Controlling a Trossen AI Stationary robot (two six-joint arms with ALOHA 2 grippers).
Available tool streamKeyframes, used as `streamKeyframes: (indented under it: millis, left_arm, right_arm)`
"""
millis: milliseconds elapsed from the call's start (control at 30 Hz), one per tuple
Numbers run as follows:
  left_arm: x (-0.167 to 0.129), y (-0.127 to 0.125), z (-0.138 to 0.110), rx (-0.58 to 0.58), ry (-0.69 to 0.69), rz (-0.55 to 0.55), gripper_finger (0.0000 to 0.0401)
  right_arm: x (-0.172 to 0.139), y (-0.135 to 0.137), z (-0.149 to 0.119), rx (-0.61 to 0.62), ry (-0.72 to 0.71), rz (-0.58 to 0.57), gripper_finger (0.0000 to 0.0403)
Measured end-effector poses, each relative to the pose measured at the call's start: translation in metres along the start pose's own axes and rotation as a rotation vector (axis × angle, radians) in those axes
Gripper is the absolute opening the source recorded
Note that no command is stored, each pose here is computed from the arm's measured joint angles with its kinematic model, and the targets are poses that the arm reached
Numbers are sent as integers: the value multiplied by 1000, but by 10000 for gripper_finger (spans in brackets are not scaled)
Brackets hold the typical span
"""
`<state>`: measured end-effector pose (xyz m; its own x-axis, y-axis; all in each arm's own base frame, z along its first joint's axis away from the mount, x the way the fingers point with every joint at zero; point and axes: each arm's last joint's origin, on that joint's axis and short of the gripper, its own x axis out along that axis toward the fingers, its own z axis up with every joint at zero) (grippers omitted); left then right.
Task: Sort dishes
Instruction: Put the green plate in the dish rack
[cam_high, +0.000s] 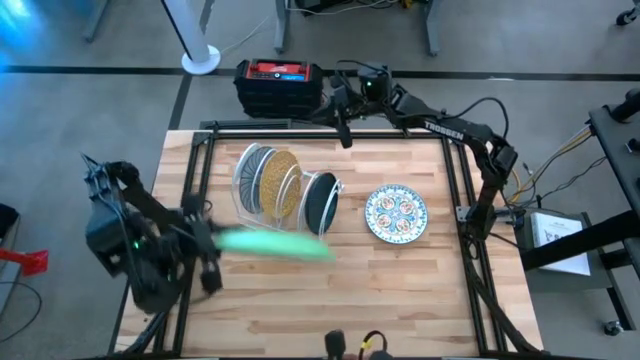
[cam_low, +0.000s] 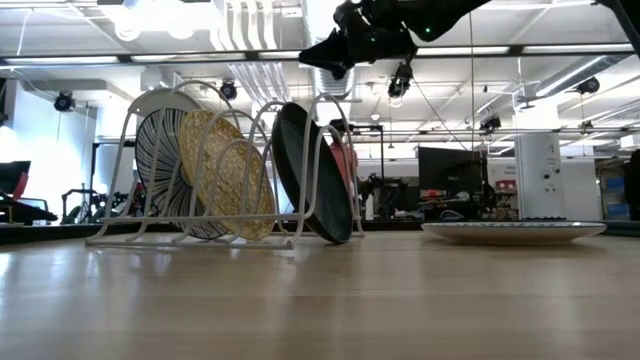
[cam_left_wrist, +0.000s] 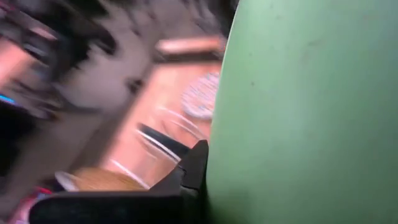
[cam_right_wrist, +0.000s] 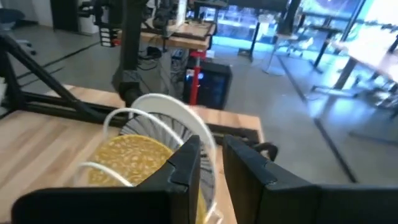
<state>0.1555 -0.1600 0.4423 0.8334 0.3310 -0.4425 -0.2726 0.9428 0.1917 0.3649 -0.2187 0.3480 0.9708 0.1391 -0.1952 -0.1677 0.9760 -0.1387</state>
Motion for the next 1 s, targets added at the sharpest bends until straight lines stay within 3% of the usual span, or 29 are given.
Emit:
streamKeyframes:
  millis: [133,267,400,533,733,800,1000]
  left_arm:
    - [-2,-28,-12,-63,66,-73,43]
    - [-5,-52,-26,-78,115,-97,43]
    - [-15,-61,-34,-194,150,-90,43]
    - [-19,-76,-43,-217,219,-120,43]
    - [-14,-88,-49,-240,246,-99,43]
    - [-13,-92,-52,-253,255,-91,43]
    - [-10,-102,-60,-293,357,-88,43]
  right_arm:
    - [3,7,-7,50,63,56,72]
    - [-1,28,-14,67,181,194,77]
    - [-22,59,-4,-20,300,306,72]
    - [-29,80,3,-188,352,312,66]
    - [-22,95,-22,-164,408,375,73]
    - [-19,97,-34,-146,427,363,74]
    - [-10,100,-73,-147,540,180,61]
